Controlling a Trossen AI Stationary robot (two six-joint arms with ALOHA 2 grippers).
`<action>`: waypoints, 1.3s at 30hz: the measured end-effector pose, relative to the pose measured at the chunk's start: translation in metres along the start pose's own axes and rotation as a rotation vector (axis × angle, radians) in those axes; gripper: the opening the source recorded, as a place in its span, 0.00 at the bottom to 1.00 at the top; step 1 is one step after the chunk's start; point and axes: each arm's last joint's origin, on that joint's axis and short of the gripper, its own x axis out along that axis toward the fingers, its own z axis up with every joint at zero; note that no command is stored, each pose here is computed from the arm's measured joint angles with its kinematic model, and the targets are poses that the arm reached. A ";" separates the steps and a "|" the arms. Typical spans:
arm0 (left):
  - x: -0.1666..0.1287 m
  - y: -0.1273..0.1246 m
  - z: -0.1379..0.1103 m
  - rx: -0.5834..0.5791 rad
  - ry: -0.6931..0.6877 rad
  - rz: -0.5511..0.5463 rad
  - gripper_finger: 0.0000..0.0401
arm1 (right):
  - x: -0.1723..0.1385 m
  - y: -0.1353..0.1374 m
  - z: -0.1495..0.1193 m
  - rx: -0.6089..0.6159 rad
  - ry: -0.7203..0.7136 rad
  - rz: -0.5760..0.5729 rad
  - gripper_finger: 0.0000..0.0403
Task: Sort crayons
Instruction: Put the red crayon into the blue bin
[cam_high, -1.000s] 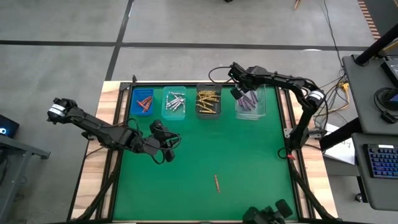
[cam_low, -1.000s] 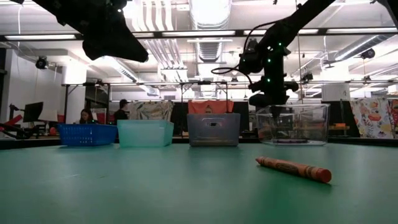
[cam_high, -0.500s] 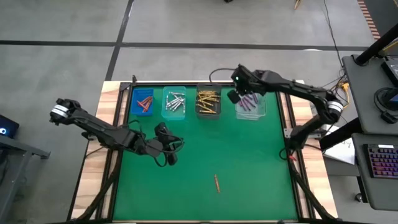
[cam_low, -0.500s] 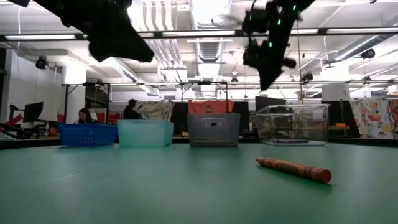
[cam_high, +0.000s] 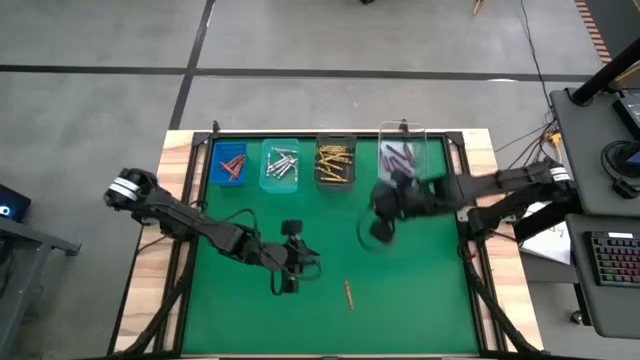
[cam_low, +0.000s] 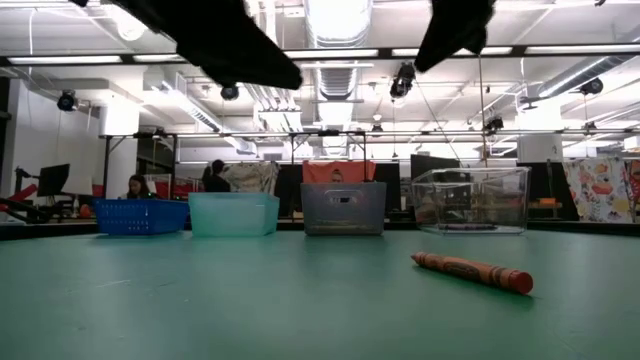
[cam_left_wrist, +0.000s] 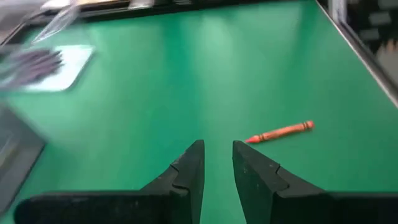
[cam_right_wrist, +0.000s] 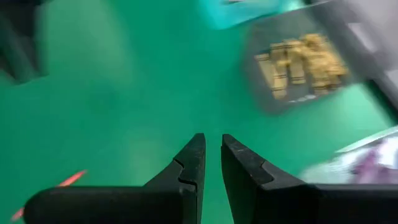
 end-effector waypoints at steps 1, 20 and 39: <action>0.006 -0.005 0.001 0.047 0.011 -0.011 0.16 | -0.002 0.012 -0.007 -0.016 -0.003 0.029 0.11; 0.094 -0.047 0.004 0.469 0.066 -0.276 0.16 | -0.022 0.125 -0.130 -0.135 -0.166 0.440 0.11; 0.139 -0.049 -0.002 0.629 0.203 -0.381 0.27 | -0.021 0.126 -0.135 -0.081 -0.153 0.454 0.11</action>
